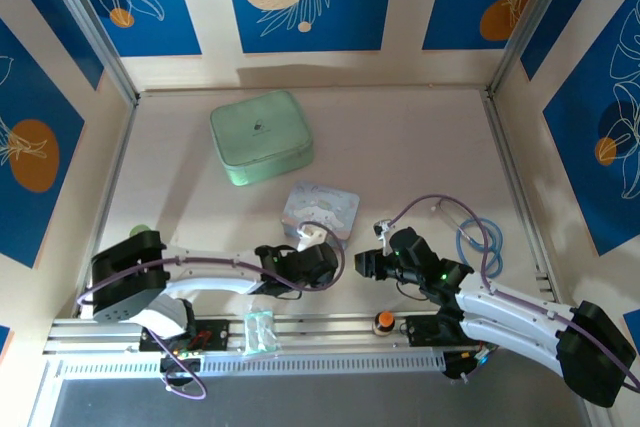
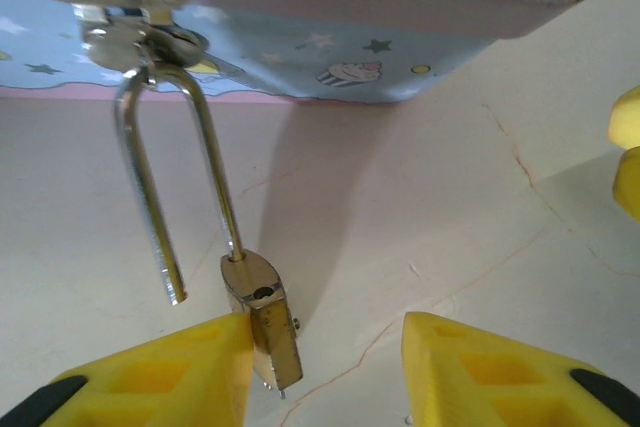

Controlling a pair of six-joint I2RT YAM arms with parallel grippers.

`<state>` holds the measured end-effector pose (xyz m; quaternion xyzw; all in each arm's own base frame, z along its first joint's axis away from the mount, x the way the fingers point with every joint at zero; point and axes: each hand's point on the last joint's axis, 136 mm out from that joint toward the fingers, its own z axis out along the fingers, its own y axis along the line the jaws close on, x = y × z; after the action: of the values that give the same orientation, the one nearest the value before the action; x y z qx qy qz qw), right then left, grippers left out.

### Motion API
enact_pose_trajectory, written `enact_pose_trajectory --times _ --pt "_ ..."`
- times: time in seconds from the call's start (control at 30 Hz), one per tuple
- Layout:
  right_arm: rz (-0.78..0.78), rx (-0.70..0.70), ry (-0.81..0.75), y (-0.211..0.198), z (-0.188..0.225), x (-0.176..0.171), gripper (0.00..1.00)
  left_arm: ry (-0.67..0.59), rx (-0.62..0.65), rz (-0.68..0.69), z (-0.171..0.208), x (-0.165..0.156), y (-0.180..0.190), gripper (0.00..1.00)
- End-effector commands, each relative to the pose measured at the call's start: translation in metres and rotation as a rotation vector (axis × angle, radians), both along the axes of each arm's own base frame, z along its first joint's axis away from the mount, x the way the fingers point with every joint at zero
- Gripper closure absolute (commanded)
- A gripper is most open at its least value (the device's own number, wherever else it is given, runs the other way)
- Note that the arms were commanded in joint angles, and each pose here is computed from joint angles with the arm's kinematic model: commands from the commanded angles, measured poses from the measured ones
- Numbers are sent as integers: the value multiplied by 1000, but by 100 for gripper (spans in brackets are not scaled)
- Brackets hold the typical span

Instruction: Unlock the padlock with the key

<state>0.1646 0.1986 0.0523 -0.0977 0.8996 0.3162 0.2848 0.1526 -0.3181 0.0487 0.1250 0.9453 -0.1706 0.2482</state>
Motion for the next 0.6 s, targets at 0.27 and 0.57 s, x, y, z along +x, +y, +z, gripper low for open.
enact_pose_trajectory --times 0.27,0.57 --pt "4 47 42 8 1 -7 60 11 -51 -5 11 1 -14 57" --pt "100 87 43 52 20 -15 49 -76 -210 84 65 29 28 37"
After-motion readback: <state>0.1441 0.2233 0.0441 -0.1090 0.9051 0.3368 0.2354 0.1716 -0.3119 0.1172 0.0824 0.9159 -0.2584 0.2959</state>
